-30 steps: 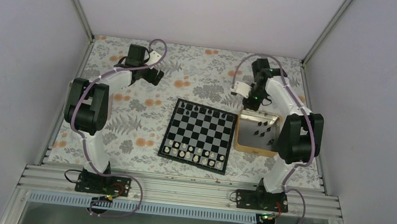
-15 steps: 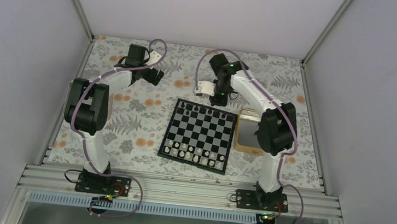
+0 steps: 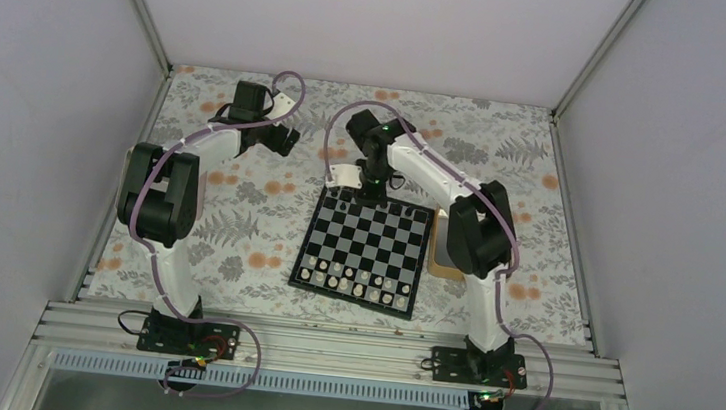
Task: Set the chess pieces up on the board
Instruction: Place the chess piece on the chessboard.
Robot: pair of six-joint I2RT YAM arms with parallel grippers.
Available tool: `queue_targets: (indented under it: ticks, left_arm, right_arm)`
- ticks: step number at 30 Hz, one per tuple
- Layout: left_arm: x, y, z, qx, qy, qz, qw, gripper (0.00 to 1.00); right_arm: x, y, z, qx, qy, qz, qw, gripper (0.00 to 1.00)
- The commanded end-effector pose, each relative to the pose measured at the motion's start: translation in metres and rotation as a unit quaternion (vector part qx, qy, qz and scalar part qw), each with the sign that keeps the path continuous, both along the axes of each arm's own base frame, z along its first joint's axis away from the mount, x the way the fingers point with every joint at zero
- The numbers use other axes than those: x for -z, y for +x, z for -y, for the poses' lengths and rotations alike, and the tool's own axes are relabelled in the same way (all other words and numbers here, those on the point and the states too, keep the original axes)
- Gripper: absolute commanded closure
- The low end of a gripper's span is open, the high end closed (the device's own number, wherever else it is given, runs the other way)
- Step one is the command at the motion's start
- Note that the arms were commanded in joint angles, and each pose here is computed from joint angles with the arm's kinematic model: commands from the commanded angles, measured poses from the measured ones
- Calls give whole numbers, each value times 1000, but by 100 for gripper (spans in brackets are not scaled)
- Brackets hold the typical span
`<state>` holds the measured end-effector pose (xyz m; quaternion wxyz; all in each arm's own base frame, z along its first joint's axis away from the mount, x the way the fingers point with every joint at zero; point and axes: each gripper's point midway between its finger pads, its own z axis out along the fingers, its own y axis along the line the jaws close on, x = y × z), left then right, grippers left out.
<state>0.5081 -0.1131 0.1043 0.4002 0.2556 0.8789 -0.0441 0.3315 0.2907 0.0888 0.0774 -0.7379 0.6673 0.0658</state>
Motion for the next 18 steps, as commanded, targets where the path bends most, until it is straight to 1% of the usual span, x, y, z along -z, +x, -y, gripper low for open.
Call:
queue_targets:
  ticks: [1, 18]
  left_arm:
    - [-21, 3, -1, 2, -9, 27, 1000, 0]
    - [-22, 3, -6, -1, -16, 31, 999, 0]
  right_arm:
    - [9, -8, -11, -20, 5, -20, 1000, 94]
    - [26, 3, -20, -32, -4, -17, 999, 92]
